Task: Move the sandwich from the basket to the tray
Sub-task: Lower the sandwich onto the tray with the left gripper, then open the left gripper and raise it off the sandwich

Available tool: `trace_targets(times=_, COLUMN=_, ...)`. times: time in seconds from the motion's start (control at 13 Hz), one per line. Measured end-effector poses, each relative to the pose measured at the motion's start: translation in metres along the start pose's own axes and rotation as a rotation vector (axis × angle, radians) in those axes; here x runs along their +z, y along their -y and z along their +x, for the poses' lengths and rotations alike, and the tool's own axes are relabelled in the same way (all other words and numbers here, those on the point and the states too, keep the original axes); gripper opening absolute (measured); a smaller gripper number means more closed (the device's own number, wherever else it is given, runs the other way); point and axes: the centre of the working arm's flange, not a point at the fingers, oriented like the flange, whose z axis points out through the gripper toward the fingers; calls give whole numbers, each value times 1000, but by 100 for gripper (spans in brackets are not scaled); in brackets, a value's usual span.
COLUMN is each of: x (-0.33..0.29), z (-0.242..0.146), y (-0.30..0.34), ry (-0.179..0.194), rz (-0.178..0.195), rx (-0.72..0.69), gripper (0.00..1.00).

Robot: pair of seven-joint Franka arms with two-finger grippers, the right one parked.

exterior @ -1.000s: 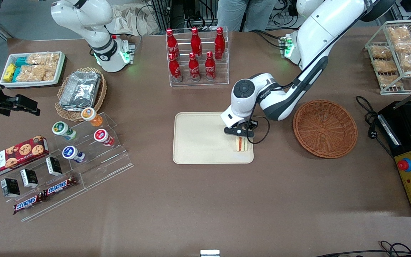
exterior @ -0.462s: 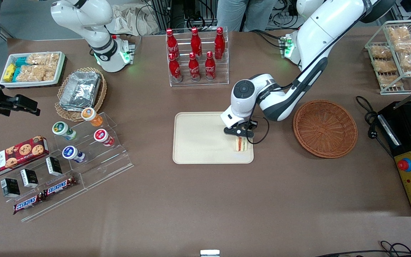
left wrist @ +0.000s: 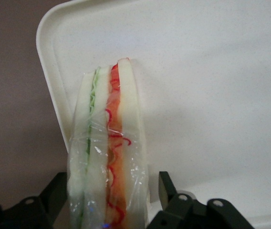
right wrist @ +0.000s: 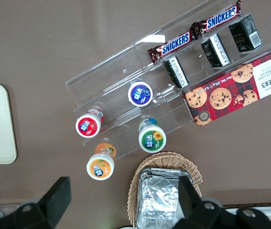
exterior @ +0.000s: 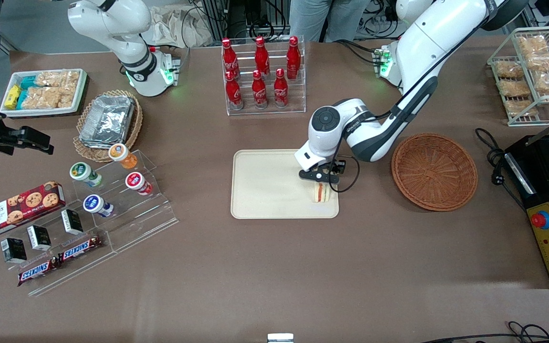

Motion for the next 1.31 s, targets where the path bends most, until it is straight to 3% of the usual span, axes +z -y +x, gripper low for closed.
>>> trace_targets(times=0.08, x=0, z=0, y=0, ry=0, rz=0, rx=-1, gripper=100)
trace_targets(times=0.77, x=-5, z=3, y=0, ry=-5, rz=0, rx=-38, gripper=100)
trace_targets(times=1.08, x=-50, z=15, y=-11, ry=32, rz=49, rx=-84, gripper=100)
trace_targets(times=1.31, x=-115, z=33, y=-1, ry=-17, rz=15, rx=-174, gripper=100)
